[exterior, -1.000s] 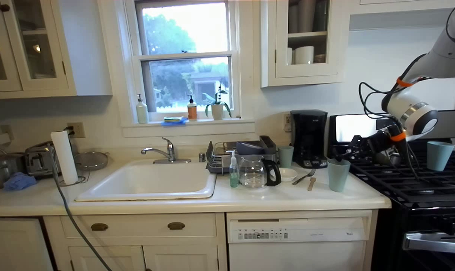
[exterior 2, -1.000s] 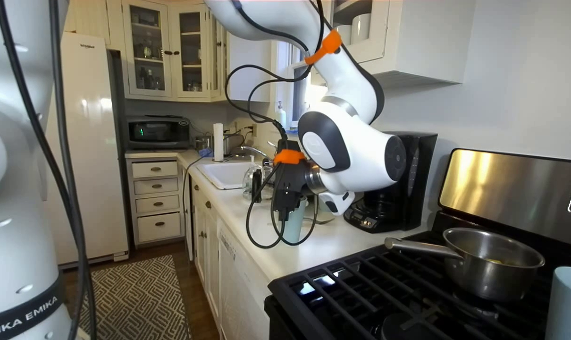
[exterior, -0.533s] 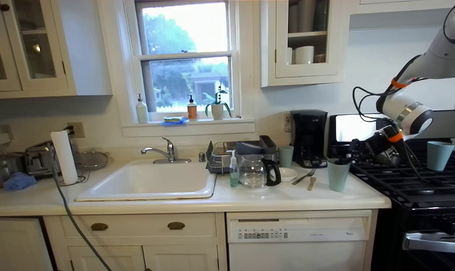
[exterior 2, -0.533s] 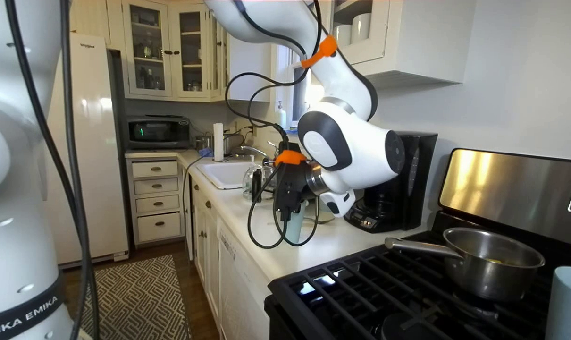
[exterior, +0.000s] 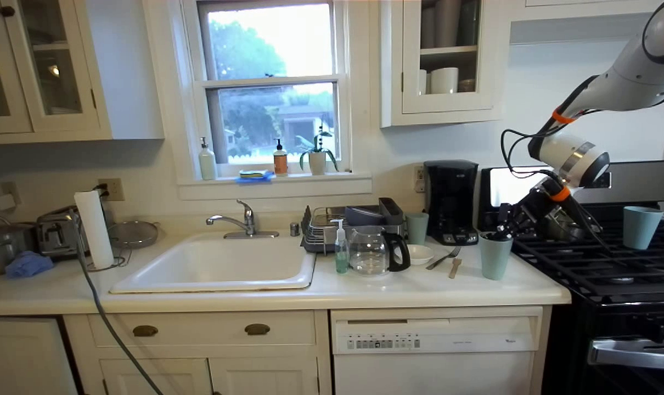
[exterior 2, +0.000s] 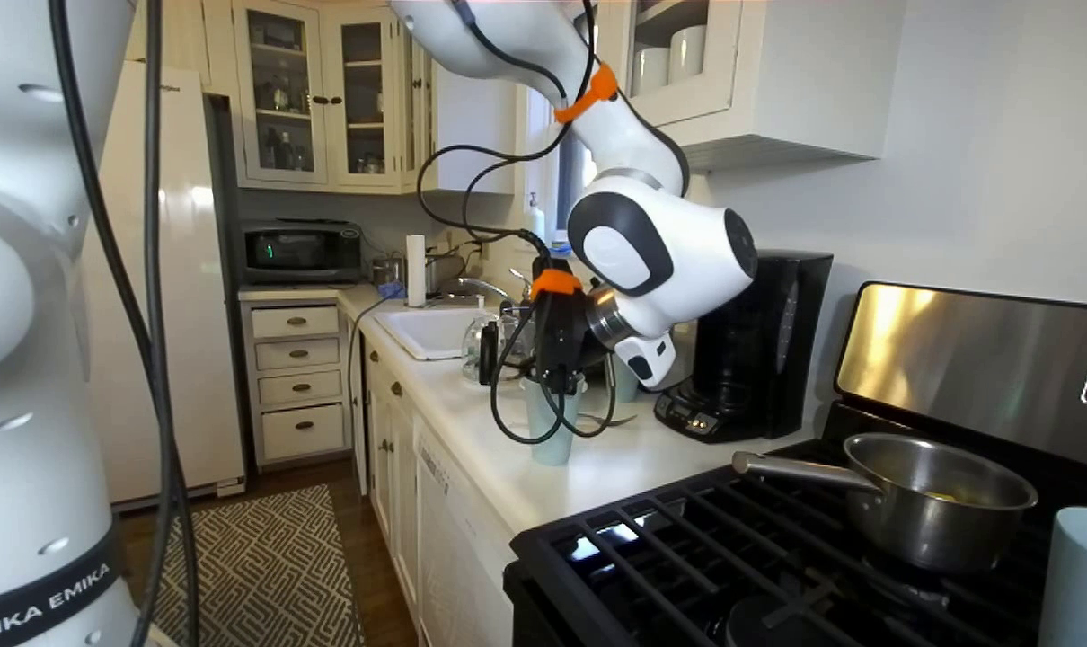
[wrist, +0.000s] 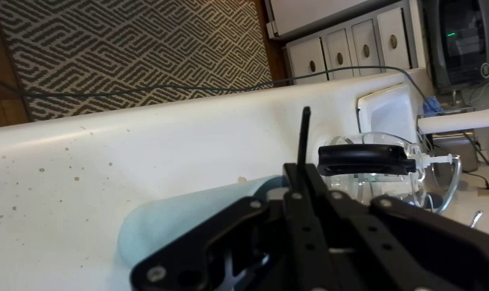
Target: Put the black scoop in the cup on the right
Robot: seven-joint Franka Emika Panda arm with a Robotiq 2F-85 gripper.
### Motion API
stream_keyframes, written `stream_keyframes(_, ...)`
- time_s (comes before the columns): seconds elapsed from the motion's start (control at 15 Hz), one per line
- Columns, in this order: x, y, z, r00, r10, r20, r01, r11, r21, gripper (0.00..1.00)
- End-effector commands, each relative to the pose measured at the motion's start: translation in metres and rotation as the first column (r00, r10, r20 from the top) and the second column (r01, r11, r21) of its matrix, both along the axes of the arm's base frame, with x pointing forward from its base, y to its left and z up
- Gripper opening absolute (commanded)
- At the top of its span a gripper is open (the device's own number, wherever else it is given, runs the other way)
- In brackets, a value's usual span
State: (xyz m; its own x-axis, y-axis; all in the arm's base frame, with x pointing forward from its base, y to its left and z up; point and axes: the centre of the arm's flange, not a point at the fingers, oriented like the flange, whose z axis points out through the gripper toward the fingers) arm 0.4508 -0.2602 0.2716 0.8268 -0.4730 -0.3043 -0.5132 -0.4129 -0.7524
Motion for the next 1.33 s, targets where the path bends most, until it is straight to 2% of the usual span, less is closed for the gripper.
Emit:
stream_keyframes(0.0,0.016,0.003,0.013,0.998,0.026,-0.059,-0.030,0.997,-0.077,0.01)
stream_keyframes(0.4,0.027,0.001,0.030,0.987,0.055,-0.148,-0.078,0.985,-0.156,0.01)
stream_keyframes(0.47,0.028,0.000,0.031,0.985,0.058,-0.165,-0.086,0.982,-0.168,0.08)
stream_keyframes(0.6,0.030,-0.001,0.034,0.980,0.062,-0.188,-0.098,0.977,-0.189,0.33)
stream_keyframes(0.73,0.032,0.000,0.036,0.976,0.069,-0.206,-0.112,0.973,-0.204,0.41)
stream_keyframes(0.93,0.035,0.005,0.041,0.972,0.083,-0.219,-0.131,0.967,-0.218,0.62)
stream_keyframes(1.27,0.043,0.015,0.063,0.980,0.101,-0.171,-0.139,0.964,-0.228,0.96)
